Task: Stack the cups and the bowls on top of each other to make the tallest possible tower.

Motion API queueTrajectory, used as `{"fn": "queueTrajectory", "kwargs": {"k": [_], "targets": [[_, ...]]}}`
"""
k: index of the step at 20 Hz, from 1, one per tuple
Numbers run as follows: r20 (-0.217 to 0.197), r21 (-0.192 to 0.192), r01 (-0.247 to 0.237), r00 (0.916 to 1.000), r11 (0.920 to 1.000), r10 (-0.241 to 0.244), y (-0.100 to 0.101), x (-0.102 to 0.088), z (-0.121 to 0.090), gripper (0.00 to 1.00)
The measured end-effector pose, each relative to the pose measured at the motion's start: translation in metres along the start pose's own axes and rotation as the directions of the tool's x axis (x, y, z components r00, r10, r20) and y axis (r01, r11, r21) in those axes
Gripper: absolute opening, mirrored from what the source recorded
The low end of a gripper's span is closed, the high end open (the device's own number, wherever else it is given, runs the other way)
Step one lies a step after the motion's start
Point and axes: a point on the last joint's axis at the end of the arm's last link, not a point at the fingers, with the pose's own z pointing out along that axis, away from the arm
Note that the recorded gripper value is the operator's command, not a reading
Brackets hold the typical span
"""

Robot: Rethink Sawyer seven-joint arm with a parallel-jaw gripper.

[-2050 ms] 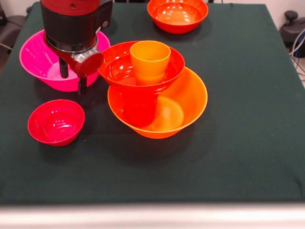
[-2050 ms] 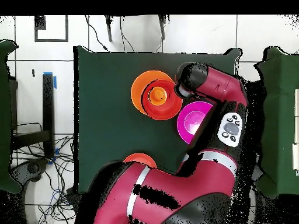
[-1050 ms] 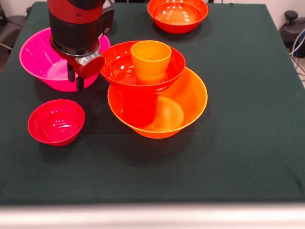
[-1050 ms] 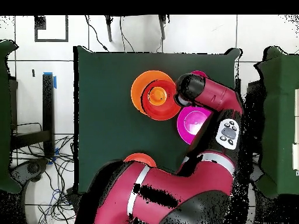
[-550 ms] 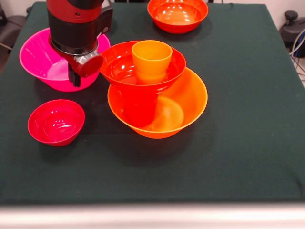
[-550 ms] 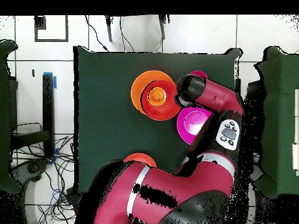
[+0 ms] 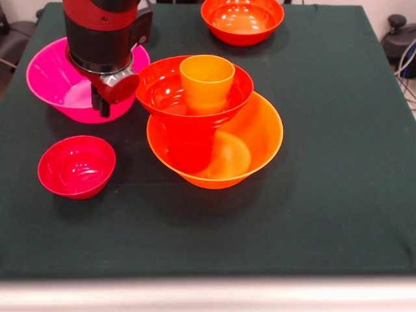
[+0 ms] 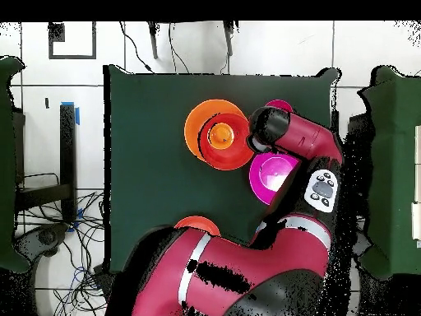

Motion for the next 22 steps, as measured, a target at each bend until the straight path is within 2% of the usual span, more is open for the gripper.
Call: {"fn": "queueTrajectory", "kwargs": {"k": [17, 22], "targets": [[-0.007, 0.004, -0.019, 0.9998, 0.9998, 0.019, -0.012, -0.003, -0.001, 1.0], [-0.014, 0.005, -0.049, 0.9987, 0.9988, 0.049, -0.031, -0.009, -0.008, 1.0]]}}
